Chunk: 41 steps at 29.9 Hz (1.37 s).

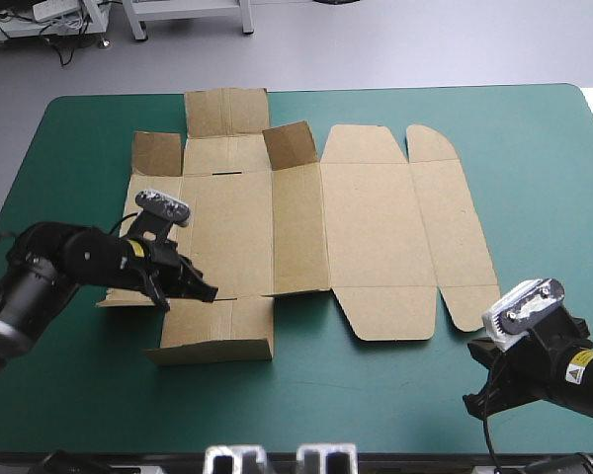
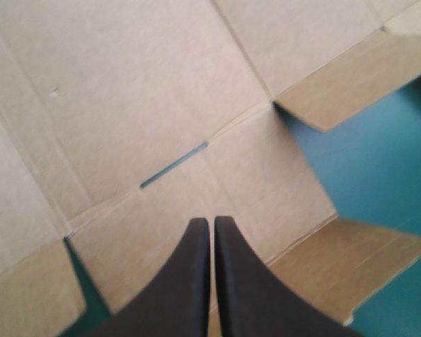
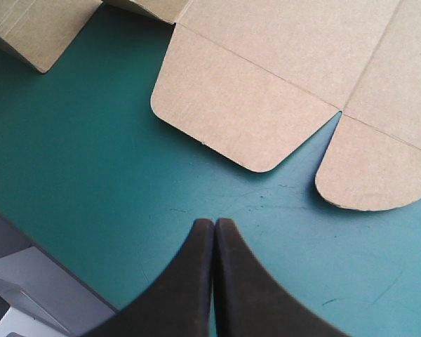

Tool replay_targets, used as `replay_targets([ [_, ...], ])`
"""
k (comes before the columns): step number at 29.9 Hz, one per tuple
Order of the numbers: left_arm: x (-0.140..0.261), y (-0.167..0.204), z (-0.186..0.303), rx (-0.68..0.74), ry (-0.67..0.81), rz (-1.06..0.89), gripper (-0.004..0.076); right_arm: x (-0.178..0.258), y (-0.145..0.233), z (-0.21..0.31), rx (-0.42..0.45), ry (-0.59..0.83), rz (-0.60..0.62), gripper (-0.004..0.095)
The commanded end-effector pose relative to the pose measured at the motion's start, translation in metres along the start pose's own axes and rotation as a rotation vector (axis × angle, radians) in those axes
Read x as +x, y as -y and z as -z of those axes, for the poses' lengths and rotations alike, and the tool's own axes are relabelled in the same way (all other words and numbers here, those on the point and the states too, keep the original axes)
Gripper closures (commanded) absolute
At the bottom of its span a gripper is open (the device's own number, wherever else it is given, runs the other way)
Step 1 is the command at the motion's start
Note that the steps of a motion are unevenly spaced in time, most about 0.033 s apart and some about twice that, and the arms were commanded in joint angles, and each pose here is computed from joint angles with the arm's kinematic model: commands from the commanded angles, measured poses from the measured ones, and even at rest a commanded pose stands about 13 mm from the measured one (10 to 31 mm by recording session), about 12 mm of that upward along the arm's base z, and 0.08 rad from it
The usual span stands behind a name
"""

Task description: Fold the box

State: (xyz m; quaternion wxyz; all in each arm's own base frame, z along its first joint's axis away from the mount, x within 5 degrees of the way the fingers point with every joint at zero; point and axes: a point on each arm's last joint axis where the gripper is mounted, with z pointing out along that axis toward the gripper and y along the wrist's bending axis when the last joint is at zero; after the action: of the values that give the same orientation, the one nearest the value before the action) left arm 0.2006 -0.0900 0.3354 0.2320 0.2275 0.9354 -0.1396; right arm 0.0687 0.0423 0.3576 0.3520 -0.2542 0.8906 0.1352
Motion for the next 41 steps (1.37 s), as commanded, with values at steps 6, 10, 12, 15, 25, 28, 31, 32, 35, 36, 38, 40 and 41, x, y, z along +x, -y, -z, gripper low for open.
replay_targets([
  [6,-0.031,-0.073,0.032,0.192,0.218,0.244,0.071,-0.01,-0.002,0.005,-0.009,0.078,0.032,0.0932],
  [10,-0.009,-0.109,0.047,0.16,0.2,0.374,0.0704,-0.01,-0.002,0.005,-0.013,0.086,0.029,0.0932],
  [12,-0.002,-0.125,0.055,0.121,0.242,0.445,0.0673,-0.011,-0.002,0.005,-0.012,0.096,0.031,0.0933],
  [15,0.008,-0.147,0.062,0.074,0.286,0.525,0.0587,-0.012,-0.003,0.005,-0.023,0.108,0.028,0.0933],
  [25,0.022,-0.203,0.006,0.209,0.128,0.672,0.0278,-0.013,-0.003,0.005,-0.026,0.109,0.078,0.0932],
  [28,0.027,-0.216,-0.013,0.239,0.08,0.688,0.0278,-0.013,-0.003,0.005,-0.026,0.11,0.088,0.0932],
  [31,0.03,-0.227,-0.031,0.282,0.059,0.701,0.0278,-0.013,-0.003,0.005,-0.027,0.106,0.088,0.0932],
  [32,0.031,-0.229,-0.035,0.292,0.059,0.7,0.0278,-0.012,-0.004,0.005,-0.029,0.101,0.089,0.0932],
  [35,0.035,-0.237,-0.049,0.322,0.041,0.691,0.0278,-0.012,-0.004,0.005,-0.032,0.096,0.089,0.0933],
  [36,0.036,-0.239,-0.053,0.327,0.034,0.685,0.0278,-0.011,-0.004,0.005,-0.034,0.094,0.081,0.0933],
  [38,0.039,-0.243,-0.06,0.333,0.013,0.685,0.0278,-0.011,-0.004,0.005,-0.035,0.092,0.07,0.0932],
  [40,0.043,-0.247,-0.068,0.344,-0.009,0.689,0.0278,-0.011,-0.004,0.004,-0.037,0.088,0.067,0.0933],
  [41,0.045,-0.248,-0.072,0.35,-0.015,0.689,0.0278,-0.011,-0.004,0.004,-0.038,0.084,0.067,0.0933],
])
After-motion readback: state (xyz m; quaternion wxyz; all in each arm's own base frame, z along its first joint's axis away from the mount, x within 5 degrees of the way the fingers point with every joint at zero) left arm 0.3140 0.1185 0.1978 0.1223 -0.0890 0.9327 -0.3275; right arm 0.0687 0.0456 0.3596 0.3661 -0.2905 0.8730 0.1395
